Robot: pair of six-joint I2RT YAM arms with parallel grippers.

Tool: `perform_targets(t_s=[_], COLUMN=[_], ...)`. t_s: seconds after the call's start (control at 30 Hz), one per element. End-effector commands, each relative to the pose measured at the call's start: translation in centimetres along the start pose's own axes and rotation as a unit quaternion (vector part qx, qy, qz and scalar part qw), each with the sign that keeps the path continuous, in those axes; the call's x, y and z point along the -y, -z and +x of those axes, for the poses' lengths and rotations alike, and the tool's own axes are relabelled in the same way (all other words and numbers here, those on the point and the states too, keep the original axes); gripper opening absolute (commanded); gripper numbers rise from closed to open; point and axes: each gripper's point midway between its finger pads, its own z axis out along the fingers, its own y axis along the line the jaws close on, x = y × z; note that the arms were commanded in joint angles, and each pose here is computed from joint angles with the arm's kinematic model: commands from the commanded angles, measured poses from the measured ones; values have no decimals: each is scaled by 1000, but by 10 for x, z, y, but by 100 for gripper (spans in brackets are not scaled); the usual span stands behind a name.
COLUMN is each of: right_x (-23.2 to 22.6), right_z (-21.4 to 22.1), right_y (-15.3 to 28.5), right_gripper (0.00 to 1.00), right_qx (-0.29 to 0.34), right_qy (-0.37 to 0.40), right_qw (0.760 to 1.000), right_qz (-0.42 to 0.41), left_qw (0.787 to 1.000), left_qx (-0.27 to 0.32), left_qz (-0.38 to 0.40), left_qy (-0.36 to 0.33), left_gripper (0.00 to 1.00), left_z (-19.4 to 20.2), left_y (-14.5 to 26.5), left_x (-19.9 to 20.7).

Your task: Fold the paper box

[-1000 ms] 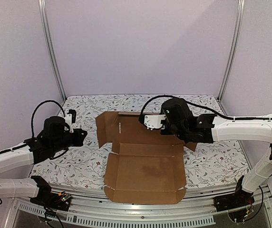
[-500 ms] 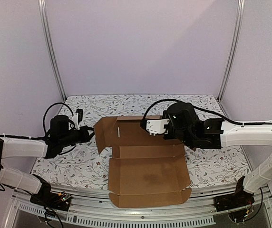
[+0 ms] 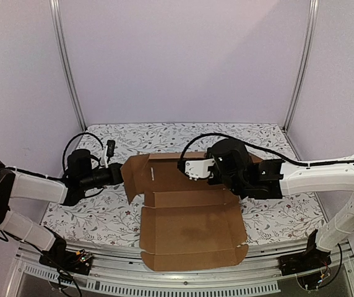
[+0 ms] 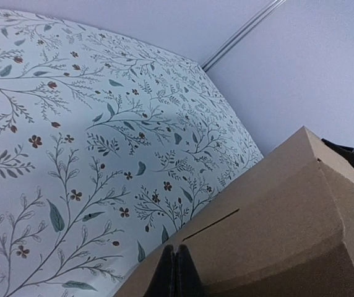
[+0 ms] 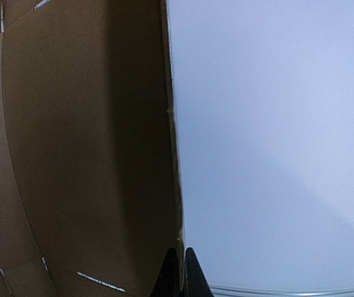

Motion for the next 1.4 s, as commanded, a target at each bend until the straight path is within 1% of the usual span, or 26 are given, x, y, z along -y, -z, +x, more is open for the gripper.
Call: perform_targets(t_s=[0.0,0.2,0.33,0.53,0.77,0.9,1.13,1.23,1.3,1.37], right_x=[-7,-20,-25,-32,-39,-40,-39,-36,-34,-34], right_z=[-5,-5,-3,1,5,7,11,14,14,16], right_y=[-4,-6,-6,-10,-13,-16,-26,-31,-33,-36], right_gripper=[0,0,0,0,0,0,0,0,0,0], right_qx=[-9,-16,-20,-33,-45,-55,-82,-91,-94,-99], right_qy=[2,14,17,19,19,21,27,22,18,17], right_qw=[1000,1000,1000,999,999,998,996,995,995,994], right_qz=[16,13,11,10,12,17,29,33,35,35], left_qw=[1000,999,998,997,997,997,996,996,995,994], left_qx=[-15,-30,-40,-47,-55,-61,-80,-90,-95,-105], left_qz=[24,33,52,64,55,51,45,29,15,-1], left_qy=[0,7,10,1,-15,-18,-8,-8,-2,6], left_gripper=[0,0,0,0,0,0,0,3,7,8], left_z=[16,32,35,27,11,6,14,16,18,21], left_y=[0,-1,-3,-5,-7,-13,-17,-17,-17,-17], left_x=[7,12,25,41,51,52,46,41,37,32])
